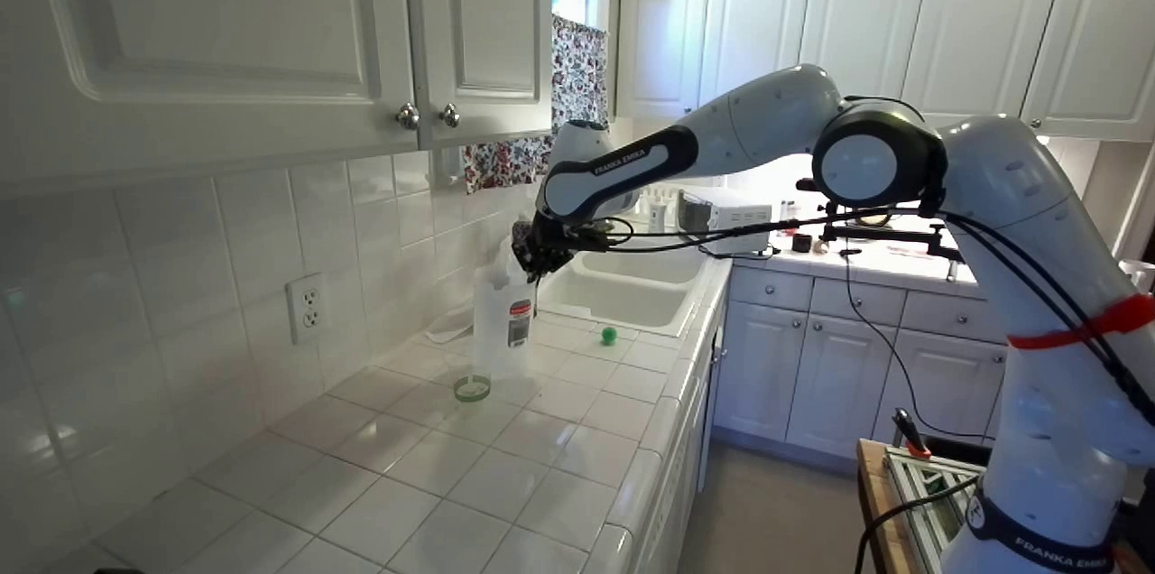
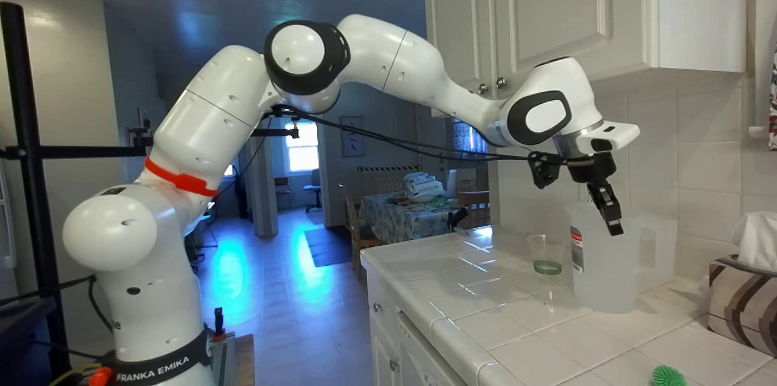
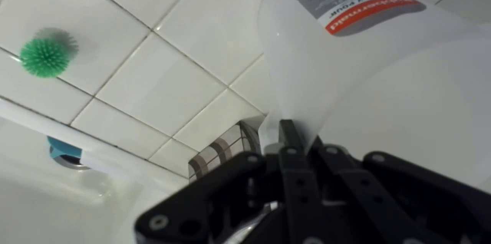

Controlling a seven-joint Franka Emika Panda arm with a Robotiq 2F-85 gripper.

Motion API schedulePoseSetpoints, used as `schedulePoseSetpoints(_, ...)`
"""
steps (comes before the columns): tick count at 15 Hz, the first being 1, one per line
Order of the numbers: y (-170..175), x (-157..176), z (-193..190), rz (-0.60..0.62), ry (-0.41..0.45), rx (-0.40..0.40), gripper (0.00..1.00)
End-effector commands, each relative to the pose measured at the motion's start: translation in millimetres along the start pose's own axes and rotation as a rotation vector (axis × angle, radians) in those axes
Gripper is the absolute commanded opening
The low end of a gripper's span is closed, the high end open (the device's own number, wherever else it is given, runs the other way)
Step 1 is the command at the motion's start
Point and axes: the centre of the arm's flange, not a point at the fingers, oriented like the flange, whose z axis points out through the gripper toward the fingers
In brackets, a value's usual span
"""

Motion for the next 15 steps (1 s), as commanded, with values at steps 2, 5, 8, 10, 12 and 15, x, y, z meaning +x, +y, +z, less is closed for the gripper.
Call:
schedulePoseSetpoints(2,-10.1,16.6,-22.1,0.009,0.109,-0.079,0.01)
schedulePoseSetpoints(5,-19.9,16.4,-30.0,-0.019,0.157,-0.124,0.01)
schedulePoseSetpoints(8,-33.4,11.8,-36.2,-0.056,0.194,-0.157,0.01)
schedulePoseSetpoints(10,-41.8,6.3,-39.9,-0.081,0.208,-0.170,0.01)
schedulePoseSetpoints(12,-47.8,-1.6,-42.2,-0.102,0.214,-0.180,0.01)
schedulePoseSetpoints(15,-54.2,-10.3,-45.5,-0.122,0.234,-0.194,0.01)
